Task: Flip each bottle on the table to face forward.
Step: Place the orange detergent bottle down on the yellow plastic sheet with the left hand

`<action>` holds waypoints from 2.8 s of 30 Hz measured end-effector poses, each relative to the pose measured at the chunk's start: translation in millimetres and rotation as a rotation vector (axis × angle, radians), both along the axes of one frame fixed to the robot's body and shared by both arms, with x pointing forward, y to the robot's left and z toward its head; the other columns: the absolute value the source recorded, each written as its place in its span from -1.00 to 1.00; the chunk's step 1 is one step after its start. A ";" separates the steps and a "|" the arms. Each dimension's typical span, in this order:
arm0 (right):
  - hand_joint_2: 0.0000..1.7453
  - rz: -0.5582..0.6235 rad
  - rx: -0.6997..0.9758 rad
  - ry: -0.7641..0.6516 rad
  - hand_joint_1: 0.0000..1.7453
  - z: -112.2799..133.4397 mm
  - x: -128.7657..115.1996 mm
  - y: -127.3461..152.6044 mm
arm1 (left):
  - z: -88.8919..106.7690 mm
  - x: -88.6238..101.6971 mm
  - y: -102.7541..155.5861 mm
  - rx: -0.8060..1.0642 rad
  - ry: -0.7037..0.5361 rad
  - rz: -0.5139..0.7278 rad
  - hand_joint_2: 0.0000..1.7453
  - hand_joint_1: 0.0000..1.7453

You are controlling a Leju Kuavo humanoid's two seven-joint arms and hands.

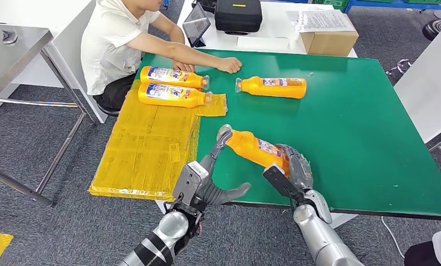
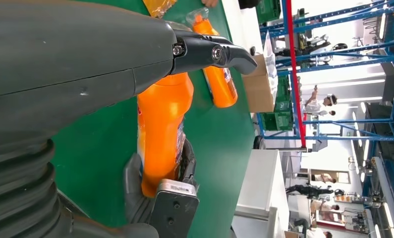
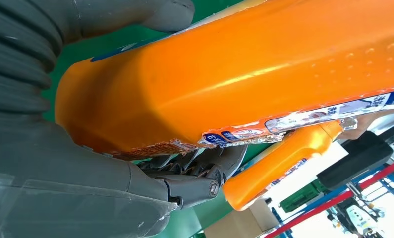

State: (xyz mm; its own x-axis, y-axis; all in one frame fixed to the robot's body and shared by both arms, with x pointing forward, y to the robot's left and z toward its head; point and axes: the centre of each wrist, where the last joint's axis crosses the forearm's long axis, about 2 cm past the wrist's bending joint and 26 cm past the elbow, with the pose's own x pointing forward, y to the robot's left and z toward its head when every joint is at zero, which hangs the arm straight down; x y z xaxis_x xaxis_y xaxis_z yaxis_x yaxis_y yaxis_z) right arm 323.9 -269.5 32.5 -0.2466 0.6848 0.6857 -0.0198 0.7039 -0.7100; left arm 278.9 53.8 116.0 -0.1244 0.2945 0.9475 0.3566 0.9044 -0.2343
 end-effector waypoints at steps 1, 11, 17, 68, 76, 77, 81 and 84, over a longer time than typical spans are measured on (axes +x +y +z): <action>1.00 0.001 0.001 0.000 1.00 0.0 -0.1 0.2 | -0.1 0.0 0.1 0.000 0.000 0.000 1.00 -1.00; 1.00 0.002 0.003 -0.002 1.00 0.1 -0.7 1.2 | -0.5 0.0 0.7 0.002 0.000 0.000 1.00 -1.00; 1.00 0.015 0.090 -0.014 1.00 0.0 -4.2 5.7 | -3.9 -4.5 2.1 -0.012 -0.026 -0.016 1.00 -1.00; 1.00 0.362 0.428 -0.266 1.00 40.2 -74.5 140.2 | -28.5 -44.8 30.6 -0.445 0.299 -0.036 1.00 -1.00; 1.00 0.418 0.435 -0.239 1.00 37.0 -82.2 151.3 | -26.1 -35.4 30.8 -0.432 0.276 0.089 1.00 -1.00; 1.00 0.420 0.435 -0.238 1.00 36.7 -82.6 151.8 | -25.7 -35.1 30.5 -0.430 0.275 0.094 1.00 -1.00; 1.00 0.423 0.435 -0.234 1.00 36.0 -83.4 152.5 | -25.1 -34.9 29.8 -0.429 0.274 0.099 1.00 -1.00; 1.00 0.423 0.435 -0.232 1.00 35.8 -83.5 152.6 | -24.9 -35.0 29.5 -0.430 0.275 0.099 1.00 -1.00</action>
